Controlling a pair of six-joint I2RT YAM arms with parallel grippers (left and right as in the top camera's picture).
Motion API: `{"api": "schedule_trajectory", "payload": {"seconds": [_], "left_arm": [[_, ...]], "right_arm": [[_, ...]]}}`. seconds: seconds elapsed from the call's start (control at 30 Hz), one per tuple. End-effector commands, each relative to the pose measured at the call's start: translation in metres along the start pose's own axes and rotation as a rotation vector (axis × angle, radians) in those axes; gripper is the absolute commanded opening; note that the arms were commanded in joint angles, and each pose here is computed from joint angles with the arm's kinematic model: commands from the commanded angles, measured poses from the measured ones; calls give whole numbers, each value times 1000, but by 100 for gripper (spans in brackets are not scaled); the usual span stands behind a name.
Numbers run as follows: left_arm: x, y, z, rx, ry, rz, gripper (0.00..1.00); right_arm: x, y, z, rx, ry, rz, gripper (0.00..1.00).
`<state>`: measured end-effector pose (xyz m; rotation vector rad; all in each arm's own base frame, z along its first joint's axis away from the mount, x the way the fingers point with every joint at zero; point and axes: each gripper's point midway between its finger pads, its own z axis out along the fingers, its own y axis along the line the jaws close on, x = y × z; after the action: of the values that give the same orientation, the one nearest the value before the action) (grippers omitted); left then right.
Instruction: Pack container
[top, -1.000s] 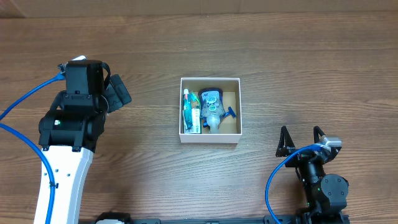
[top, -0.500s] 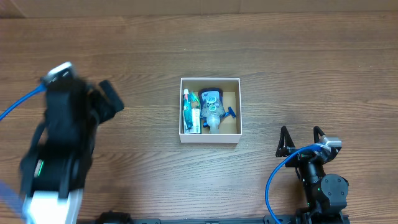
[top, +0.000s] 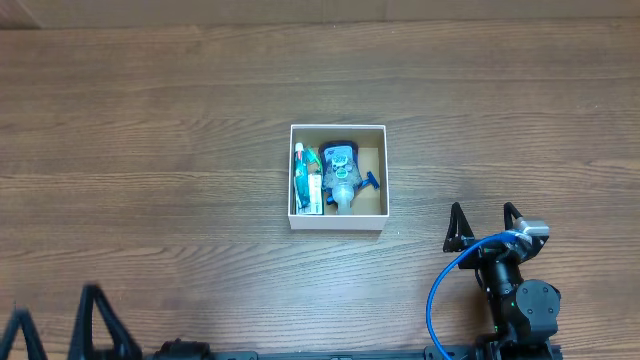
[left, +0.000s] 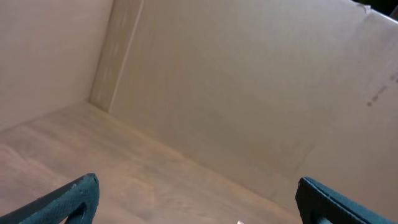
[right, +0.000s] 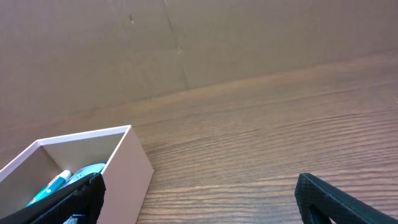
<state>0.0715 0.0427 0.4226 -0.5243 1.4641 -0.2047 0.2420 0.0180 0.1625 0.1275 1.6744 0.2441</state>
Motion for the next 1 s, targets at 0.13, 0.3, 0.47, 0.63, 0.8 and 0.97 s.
{"api": "schedule_trajectory", "payload": {"seconds": [0.13, 0.3, 0.47, 0.63, 0.8, 0.97], "left_arm": [[45, 34, -27, -42, 36, 26, 100], [86, 47, -9, -81, 130, 37, 100], [108, 48, 23, -92, 155, 46, 100], [133, 35, 81, -14, 101, 50, 100], [177, 8, 127, 213, 40, 178, 100], [226, 23, 148, 224, 62, 207, 100]], "right_arm": [[-4, 0, -1, 0, -16, -1, 100], [-4, 0, -1, 0, -16, -1, 100], [-4, 0, -1, 0, -16, -1, 100], [-4, 0, -1, 1, -16, -1, 100], [-4, 0, -1, 0, -16, -1, 100], [-4, 0, -1, 0, -16, -1, 100]]}}
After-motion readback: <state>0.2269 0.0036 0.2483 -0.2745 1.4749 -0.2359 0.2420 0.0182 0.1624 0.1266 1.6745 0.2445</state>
